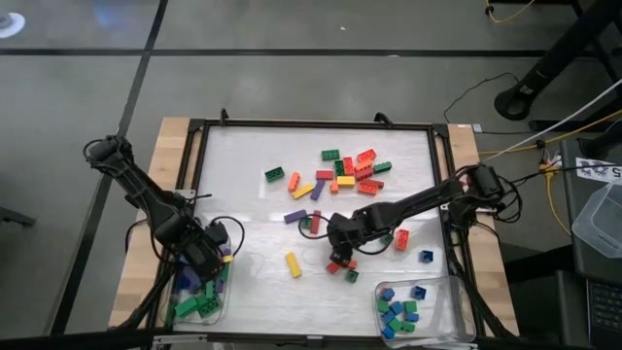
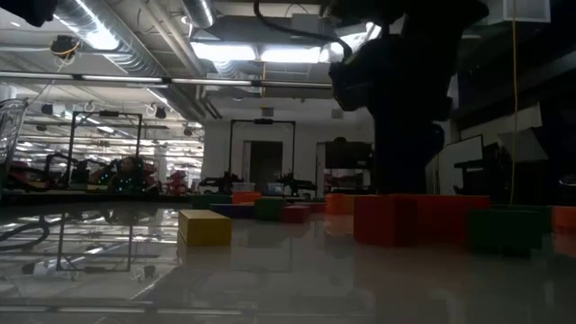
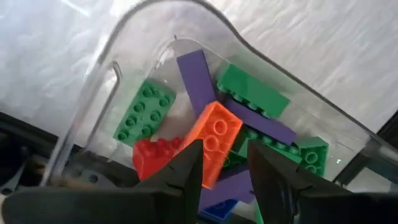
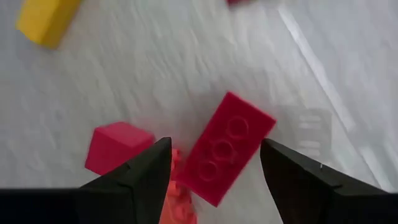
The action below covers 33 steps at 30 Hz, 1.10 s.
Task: Sort blocks by size
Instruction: Put the large red game piece into the left transparent bin
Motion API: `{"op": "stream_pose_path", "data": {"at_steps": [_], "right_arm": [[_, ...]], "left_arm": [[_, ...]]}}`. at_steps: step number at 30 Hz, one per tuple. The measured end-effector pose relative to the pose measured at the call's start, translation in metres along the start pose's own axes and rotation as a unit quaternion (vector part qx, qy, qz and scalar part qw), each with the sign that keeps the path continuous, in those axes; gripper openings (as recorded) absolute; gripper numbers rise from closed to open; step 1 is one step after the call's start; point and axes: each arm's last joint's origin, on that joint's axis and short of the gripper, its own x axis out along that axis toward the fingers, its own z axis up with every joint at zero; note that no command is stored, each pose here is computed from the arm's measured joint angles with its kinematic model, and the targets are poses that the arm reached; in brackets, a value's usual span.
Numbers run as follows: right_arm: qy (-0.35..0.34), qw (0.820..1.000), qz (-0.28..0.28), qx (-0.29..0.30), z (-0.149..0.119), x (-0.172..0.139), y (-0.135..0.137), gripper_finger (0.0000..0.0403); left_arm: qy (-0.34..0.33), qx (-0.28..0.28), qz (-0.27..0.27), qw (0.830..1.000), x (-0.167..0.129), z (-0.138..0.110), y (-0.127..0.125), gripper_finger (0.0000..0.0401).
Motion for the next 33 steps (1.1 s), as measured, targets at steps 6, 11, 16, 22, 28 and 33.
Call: {"op": "stream_pose_path", "data": {"at_steps": [6, 11, 16, 22, 28, 33], "right_arm": [[-0.002, 1.000, -0.007, 0.000, 0.000, 0.004, -0.001, 0.0243], [-0.013, 1.000, -0.025, 0.004, 0.001, 0.007, -0.002, 0.0243], [-0.001, 0.999, -0.043, 0.012, -0.001, 0.020, -0.004, 0.0243], [0.012, 0.999, -0.050, 0.012, -0.002, 0.030, -0.005, 0.0234], [0.013, 0.999, -0.042, -0.017, 0.001, 0.028, -0.002, 0.0147], [-0.030, 0.996, -0.010, -0.085, 0.012, 0.023, 0.010, 0.0133]], "left_arm": [[-0.003, 0.019, -0.001, 1.000, 0.000, 0.000, 0.000, 0.0114], [-0.004, 0.022, -0.003, 1.000, 0.000, 0.001, 0.000, 0.0114], [-0.004, 0.022, -0.004, 1.000, 0.000, 0.001, -0.001, 0.0114], [-0.009, 0.030, -0.019, 0.999, 0.000, 0.004, -0.003, 0.0114], [-0.029, 0.029, -0.060, 0.997, -0.001, 0.014, -0.008, 0.0114], [-0.070, 0.041, -0.127, 0.989, -0.007, 0.029, -0.016, 0.0114]]}}
